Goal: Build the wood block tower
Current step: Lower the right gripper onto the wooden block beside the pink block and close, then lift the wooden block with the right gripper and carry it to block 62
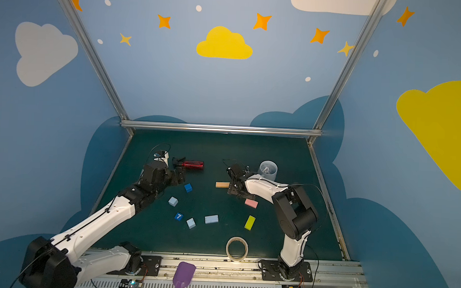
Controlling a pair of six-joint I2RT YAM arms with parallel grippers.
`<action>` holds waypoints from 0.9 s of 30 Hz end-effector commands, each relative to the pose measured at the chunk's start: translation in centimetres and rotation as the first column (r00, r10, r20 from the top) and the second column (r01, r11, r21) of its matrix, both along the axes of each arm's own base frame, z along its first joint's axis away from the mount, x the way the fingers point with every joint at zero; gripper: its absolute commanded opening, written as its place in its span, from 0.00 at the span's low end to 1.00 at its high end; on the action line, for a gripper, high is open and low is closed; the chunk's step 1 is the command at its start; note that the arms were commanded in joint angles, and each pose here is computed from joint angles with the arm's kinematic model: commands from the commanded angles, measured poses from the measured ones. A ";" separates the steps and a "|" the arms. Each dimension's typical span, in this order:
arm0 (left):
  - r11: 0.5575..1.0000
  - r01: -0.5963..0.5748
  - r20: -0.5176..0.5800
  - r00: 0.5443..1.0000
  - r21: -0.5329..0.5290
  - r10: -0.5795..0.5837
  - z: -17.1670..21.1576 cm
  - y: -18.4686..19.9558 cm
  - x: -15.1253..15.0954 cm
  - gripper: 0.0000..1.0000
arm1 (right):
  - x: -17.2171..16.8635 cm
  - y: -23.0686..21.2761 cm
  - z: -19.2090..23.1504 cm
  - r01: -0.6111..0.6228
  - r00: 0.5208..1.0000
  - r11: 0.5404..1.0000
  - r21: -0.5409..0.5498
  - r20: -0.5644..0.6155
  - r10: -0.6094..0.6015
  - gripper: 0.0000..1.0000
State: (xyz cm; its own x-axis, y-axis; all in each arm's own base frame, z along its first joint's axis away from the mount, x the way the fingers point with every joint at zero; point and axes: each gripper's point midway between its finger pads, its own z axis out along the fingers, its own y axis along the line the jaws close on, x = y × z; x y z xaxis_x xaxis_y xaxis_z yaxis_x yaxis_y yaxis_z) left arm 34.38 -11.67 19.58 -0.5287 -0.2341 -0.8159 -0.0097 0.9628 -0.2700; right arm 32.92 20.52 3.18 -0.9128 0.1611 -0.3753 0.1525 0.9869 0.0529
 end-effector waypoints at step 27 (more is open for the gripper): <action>1.000 -0.009 -0.001 1.000 0.029 0.009 -0.1 0.6 -0.6 0.91 | -0.6 0.5 0.2 -0.014 1.000 0.997 -0.071 -0.029 0.012 0.63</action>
State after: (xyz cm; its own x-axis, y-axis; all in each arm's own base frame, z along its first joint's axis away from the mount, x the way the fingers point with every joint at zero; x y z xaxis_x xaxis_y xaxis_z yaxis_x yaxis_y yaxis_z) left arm 34.33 -11.45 19.53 -0.5279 -0.2298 -0.8176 -0.0173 0.9654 -0.2602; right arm 32.26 20.96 2.87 -0.9247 0.1379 -0.3549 0.1481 0.9890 -0.0014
